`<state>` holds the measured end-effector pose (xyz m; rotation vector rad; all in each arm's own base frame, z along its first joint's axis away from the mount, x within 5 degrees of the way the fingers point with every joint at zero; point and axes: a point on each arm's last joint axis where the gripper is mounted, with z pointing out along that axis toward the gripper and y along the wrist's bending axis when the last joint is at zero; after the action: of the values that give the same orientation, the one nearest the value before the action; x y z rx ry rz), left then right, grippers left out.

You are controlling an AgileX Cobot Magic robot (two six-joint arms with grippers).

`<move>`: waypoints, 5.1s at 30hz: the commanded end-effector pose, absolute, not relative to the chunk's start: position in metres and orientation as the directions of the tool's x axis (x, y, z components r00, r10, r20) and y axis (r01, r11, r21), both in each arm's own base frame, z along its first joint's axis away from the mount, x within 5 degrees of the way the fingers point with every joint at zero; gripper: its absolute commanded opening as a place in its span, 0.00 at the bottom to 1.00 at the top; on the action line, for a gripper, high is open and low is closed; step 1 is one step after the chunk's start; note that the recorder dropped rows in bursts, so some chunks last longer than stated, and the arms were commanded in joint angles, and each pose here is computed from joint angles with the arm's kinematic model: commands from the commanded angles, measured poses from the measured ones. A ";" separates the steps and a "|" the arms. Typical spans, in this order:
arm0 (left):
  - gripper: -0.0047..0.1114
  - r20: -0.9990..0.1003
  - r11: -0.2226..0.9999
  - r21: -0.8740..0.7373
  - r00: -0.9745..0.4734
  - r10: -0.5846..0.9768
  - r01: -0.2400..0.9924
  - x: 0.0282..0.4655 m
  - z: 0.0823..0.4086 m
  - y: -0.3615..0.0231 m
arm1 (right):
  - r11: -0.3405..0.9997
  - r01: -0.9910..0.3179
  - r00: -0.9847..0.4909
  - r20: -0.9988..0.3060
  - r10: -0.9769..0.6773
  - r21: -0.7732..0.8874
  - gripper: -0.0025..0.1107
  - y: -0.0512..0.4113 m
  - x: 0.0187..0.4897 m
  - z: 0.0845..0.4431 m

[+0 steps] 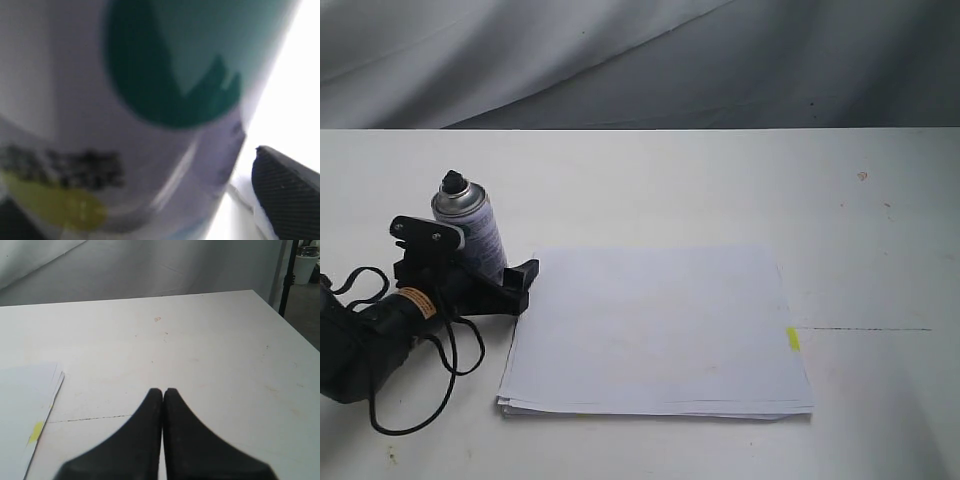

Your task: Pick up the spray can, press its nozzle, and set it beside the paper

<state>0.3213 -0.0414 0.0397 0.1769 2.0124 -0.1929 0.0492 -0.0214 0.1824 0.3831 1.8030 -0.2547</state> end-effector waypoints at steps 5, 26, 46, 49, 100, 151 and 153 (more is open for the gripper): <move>0.83 -0.908 0.983 -0.057 -0.419 0.020 0.172 0.326 0.041 -0.029 | 0.923 0.385 -0.231 -0.965 0.124 0.027 0.02 -0.021 0.049 0.182; 0.82 -0.931 0.974 -0.083 -0.365 0.000 0.211 0.338 0.031 -0.032 | 0.923 0.385 -0.231 -0.965 0.124 0.027 0.02 -0.021 0.049 0.182; 0.39 -0.931 0.970 -0.079 -0.365 0.010 0.229 0.337 0.031 -0.034 | 0.923 0.385 -0.231 -0.965 0.124 0.027 0.02 -0.021 0.049 0.182; 0.41 -0.931 0.970 -0.079 -0.365 0.010 0.229 0.337 0.031 -0.034 | 0.923 0.385 -0.231 -0.965 0.124 0.027 0.02 -0.021 0.049 0.182; 0.80 -0.958 0.968 -0.105 -0.284 -0.037 0.228 0.340 0.040 -0.034 | 0.923 0.385 -0.231 -0.965 0.124 0.027 0.02 -0.021 0.049 0.182; 0.45 -0.967 0.969 -0.093 -0.253 -0.032 0.231 0.344 0.056 -0.028 | 0.923 0.385 -0.231 -0.965 0.124 0.027 0.02 -0.021 0.049 0.182; 0.33 -0.967 0.969 -0.093 -0.253 -0.032 0.231 0.344 0.056 -0.028 | 0.923 0.385 -0.231 -0.965 0.124 0.027 0.02 -0.021 0.049 0.182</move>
<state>0.3425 -0.0292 0.0529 0.1610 1.8254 -0.2515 0.0492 -0.0214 0.1824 0.3831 1.8030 -0.2547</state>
